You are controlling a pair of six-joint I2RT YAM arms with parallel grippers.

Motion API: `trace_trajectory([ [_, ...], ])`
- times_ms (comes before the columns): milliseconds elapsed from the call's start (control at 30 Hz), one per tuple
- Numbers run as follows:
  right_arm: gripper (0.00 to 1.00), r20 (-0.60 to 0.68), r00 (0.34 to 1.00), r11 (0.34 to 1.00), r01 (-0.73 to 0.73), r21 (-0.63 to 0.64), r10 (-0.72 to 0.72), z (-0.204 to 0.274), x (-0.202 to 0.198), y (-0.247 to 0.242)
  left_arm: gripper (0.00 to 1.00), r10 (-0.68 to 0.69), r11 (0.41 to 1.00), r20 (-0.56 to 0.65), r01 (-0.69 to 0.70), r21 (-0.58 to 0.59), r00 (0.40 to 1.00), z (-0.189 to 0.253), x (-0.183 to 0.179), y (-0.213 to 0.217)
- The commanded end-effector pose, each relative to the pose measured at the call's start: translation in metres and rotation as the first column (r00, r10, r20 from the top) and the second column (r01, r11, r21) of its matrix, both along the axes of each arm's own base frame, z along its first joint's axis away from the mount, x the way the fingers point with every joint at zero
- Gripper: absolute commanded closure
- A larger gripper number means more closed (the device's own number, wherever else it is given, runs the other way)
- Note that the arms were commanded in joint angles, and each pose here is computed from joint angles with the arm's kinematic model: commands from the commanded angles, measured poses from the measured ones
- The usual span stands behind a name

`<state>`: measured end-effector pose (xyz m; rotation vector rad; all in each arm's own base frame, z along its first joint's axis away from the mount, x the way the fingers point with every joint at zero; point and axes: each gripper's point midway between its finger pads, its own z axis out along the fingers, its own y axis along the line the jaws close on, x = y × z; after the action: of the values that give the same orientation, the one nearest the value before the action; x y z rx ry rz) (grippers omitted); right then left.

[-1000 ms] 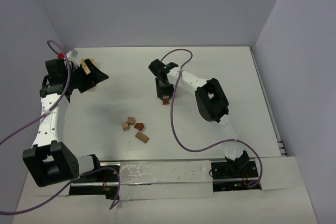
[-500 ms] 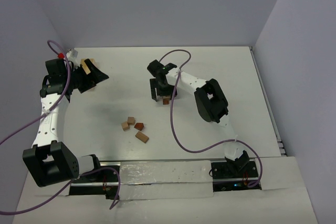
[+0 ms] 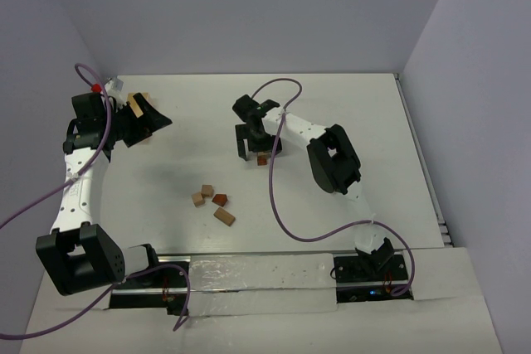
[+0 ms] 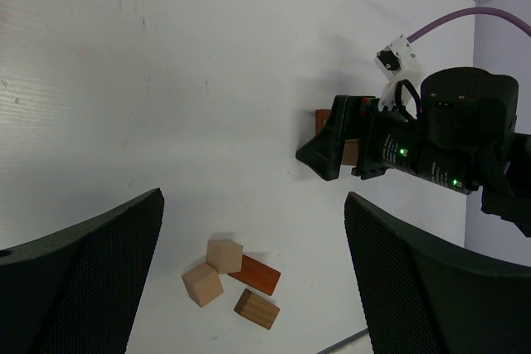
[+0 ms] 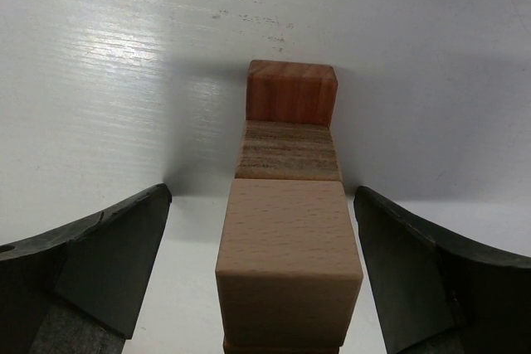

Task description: Build the wood block tower

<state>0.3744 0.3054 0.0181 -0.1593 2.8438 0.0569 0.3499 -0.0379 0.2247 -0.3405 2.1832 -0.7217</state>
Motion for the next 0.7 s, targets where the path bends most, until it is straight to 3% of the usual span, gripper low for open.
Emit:
trace_trajectory([
  [0,0.00,0.084,0.996,1.000,0.004,0.011,-0.005,0.040,0.006,-0.002,0.05,0.003,1.000,0.069,-0.003,0.005,0.998,0.017,0.006,0.002],
  [667,0.00,0.161,0.987,1.000,0.000,0.017,-0.003,0.072,0.010,-0.004,0.04,0.003,1.000,0.075,-0.004,0.008,0.997,0.019,0.005,0.002],
])
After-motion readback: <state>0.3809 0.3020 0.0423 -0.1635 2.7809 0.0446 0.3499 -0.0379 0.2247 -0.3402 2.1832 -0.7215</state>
